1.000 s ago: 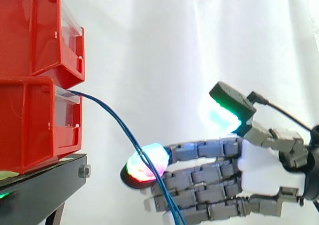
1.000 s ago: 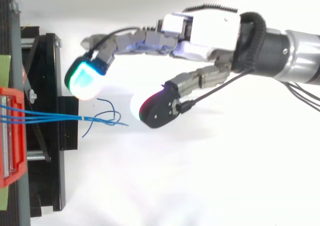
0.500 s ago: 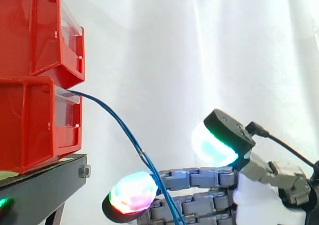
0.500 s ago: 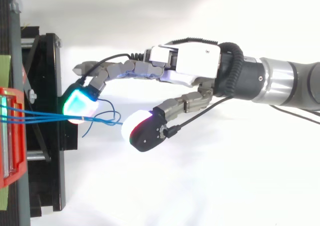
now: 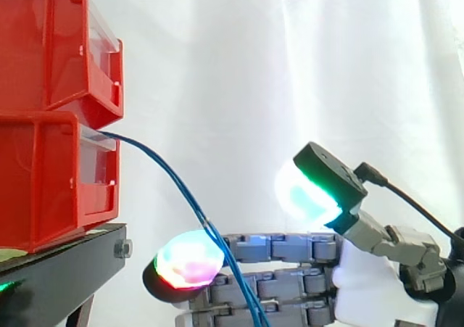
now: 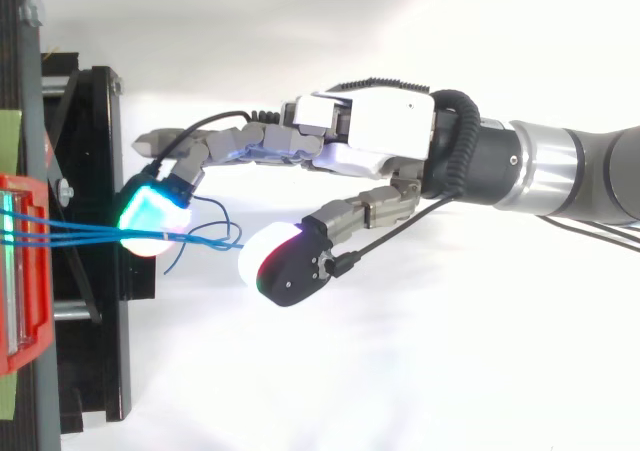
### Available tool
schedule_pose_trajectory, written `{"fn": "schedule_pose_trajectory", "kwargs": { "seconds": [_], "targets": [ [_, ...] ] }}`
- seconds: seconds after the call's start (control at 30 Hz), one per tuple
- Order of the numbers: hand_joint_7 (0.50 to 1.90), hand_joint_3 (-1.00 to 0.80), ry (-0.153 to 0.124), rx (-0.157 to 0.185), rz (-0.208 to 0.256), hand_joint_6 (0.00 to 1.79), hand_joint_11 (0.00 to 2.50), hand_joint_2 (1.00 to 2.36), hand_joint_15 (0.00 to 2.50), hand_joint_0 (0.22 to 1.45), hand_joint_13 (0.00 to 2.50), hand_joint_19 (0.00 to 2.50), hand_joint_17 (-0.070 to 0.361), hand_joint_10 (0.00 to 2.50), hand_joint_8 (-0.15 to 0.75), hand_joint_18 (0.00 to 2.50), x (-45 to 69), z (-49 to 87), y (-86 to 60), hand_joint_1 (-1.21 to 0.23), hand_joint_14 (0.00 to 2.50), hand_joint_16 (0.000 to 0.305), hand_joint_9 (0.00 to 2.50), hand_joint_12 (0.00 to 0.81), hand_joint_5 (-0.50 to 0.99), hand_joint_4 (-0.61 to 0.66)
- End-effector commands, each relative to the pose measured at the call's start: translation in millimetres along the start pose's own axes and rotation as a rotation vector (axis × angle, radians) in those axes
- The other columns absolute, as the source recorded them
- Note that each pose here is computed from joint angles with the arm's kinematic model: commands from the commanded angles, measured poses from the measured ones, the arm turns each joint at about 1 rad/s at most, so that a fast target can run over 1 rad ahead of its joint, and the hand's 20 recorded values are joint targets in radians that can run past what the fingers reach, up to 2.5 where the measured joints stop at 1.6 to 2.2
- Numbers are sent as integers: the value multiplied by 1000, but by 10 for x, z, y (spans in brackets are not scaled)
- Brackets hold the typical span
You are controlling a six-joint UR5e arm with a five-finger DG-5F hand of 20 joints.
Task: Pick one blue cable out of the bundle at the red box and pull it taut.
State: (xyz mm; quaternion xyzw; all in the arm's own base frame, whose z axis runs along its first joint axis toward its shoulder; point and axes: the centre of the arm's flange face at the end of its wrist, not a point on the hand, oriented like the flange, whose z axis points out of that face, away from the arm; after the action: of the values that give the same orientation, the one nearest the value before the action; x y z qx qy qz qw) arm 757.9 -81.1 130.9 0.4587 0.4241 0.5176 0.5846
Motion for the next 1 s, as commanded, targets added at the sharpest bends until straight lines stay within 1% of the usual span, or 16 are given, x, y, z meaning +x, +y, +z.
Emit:
{"fn": "schedule_pose_trajectory", "kwargs": {
  "seconds": [0.0, 0.13, 0.17, 0.27, 0.3, 0.33, 0.37, 0.4, 0.43, 0.5, 0.67, 0.8, 0.87, 0.93, 0.97],
  "targets": [
    [742, -500, 1, -8, 6, 502, 0, 1000, 89, 546, 0, 195, 109, 1, 243, 0, 5, 57, 50, -565, 3, 49, 78, 334, -205, 280],
    [797, -464, 4, -14, 8, 502, 0, 1002, 81, 571, 0, 190, 107, 1, 242, 0, 20, 68, 60, -595, 2, 47, 103, 330, -189, 303],
    [808, -455, 3, -17, 8, 502, 0, 1003, 87, 573, 0, 189, 107, 0, 243, 0, 22, 89, 79, -597, 3, 47, 109, 330, -186, 311],
    [873, -416, 3, -22, 9, 502, 0, 1005, 86, 597, 0, 184, 105, 1, 245, 0, 14, 108, 105, -626, 3, 47, 134, 327, -167, 340],
    [910, -405, 5, -22, 9, 502, 0, 1007, 80, 603, 0, 183, 106, 0, 247, 0, 27, 111, 100, -638, 3, 47, 144, 327, -161, 346],
    [919, -400, 5, -22, 9, 502, 0, 1008, 53, 604, 32, 144, 108, 1, 259, 65, 27, 111, 100, -665, 0, 48, 193, 330, -152, 352],
    [972, -387, 5, -23, 9, 502, 0, 1008, 57, 609, 41, 147, 108, 1, 257, 86, 27, 114, 111, -679, 0, 48, 200, 329, -140, 356],
    [995, -380, 5, -22, 9, 503, 0, 1009, 36, 615, 76, 124, 109, 1, 263, 128, 26, 108, 106, -704, 0, 49, 230, 332, -134, 357],
    [1020, -374, 5, -23, 9, 502, 0, 1010, 32, 617, 76, 121, 109, 0, 264, 141, 27, 114, 111, -709, 0, 48, 234, 332, -131, 355],
    [1119, -353, 4, -26, 10, 502, 0, 1010, 28, 626, 88, 112, 109, 1, 267, 160, 27, 117, 114, -722, 0, 48, 246, 331, -119, 320],
    [1215, -322, 4, -25, 7, 500, 0, 1013, 36, 631, 112, 126, 109, 0, 274, 189, 27, 109, 99, -724, 0, 48, 276, 332, -102, 281],
    [1150, -271, 4, -26, 5, 568, 0, 1015, 43, 632, 123, 135, 109, 0, 279, 215, 27, 115, 105, -705, 0, 48, 292, 331, -109, 234],
    [1119, -256, 4, -26, 5, 591, 0, 1016, 45, 630, 132, 134, 109, 0, 279, 220, 27, 111, 101, -699, 2, 48, 296, 329, -113, 243],
    [1065, -229, 6, -28, 8, 633, 0, 1017, 50, 623, 134, 138, 109, 0, 279, 222, 39, 117, 107, -687, 0, 48, 296, 330, -122, 235],
    [999, -195, 4, -26, 7, 680, 0, 1018, 50, 615, 136, 142, 109, 0, 280, 223, 27, 111, 101, -680, 0, 49, 297, 332, -131, 253]
  ]
}}
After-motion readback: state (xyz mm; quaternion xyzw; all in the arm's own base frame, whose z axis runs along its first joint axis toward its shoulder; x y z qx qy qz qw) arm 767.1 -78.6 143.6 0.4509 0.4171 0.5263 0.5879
